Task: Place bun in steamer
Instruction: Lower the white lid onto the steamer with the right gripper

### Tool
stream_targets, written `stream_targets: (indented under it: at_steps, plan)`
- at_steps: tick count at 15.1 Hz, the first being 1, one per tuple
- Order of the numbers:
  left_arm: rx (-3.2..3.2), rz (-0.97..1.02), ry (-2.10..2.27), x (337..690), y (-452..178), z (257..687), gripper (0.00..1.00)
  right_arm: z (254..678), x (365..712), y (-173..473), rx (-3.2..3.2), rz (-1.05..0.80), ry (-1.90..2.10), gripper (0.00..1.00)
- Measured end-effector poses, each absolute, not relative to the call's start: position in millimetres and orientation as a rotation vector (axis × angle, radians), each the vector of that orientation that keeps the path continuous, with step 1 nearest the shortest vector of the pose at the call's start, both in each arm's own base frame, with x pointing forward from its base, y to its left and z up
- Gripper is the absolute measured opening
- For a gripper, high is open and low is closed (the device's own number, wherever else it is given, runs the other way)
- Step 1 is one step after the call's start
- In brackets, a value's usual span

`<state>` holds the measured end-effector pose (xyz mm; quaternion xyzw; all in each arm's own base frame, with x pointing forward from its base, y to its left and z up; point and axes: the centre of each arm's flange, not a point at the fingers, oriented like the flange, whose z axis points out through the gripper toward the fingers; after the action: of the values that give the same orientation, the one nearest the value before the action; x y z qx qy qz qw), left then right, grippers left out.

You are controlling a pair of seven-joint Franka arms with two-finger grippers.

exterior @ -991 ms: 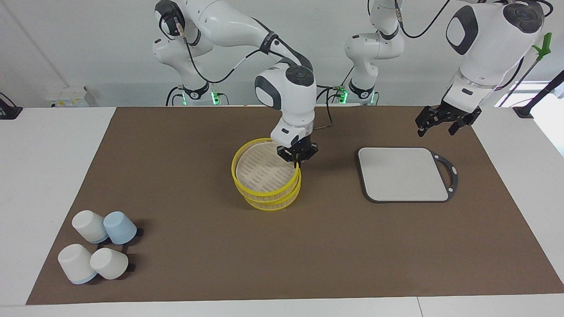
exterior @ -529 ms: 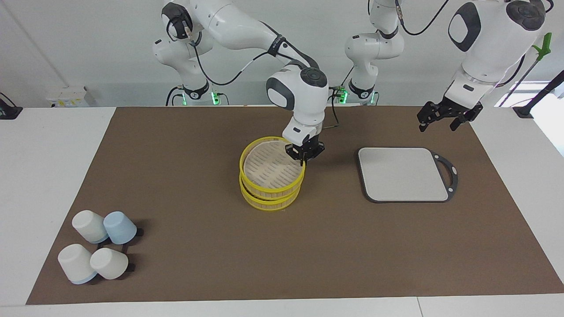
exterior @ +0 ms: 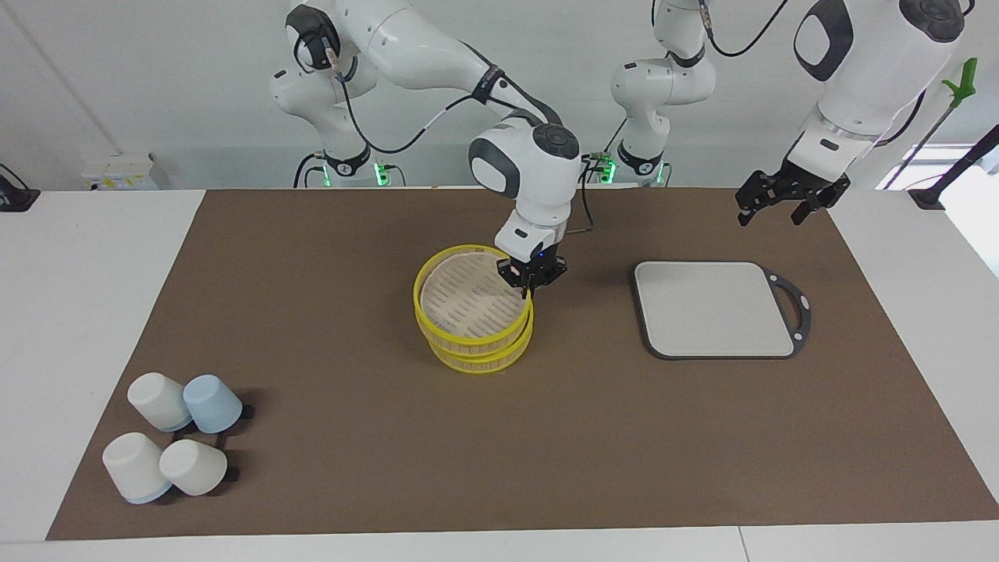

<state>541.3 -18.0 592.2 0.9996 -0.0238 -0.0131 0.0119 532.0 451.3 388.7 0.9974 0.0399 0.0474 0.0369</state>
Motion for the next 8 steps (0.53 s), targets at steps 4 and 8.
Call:
stream_targets:
  at_steps: [4,8]
  plan:
    - [3.116,-0.040,-0.078,541.3,-18.8,592.2,1.00,390.3,532.0,453.1,3.068,0.156,0.126,0.11]
    - [3.116,-0.040,-0.079,541.3,-19.1,592.1,1.00,392.4,533.1,454.8,3.082,0.175,0.126,0.12]
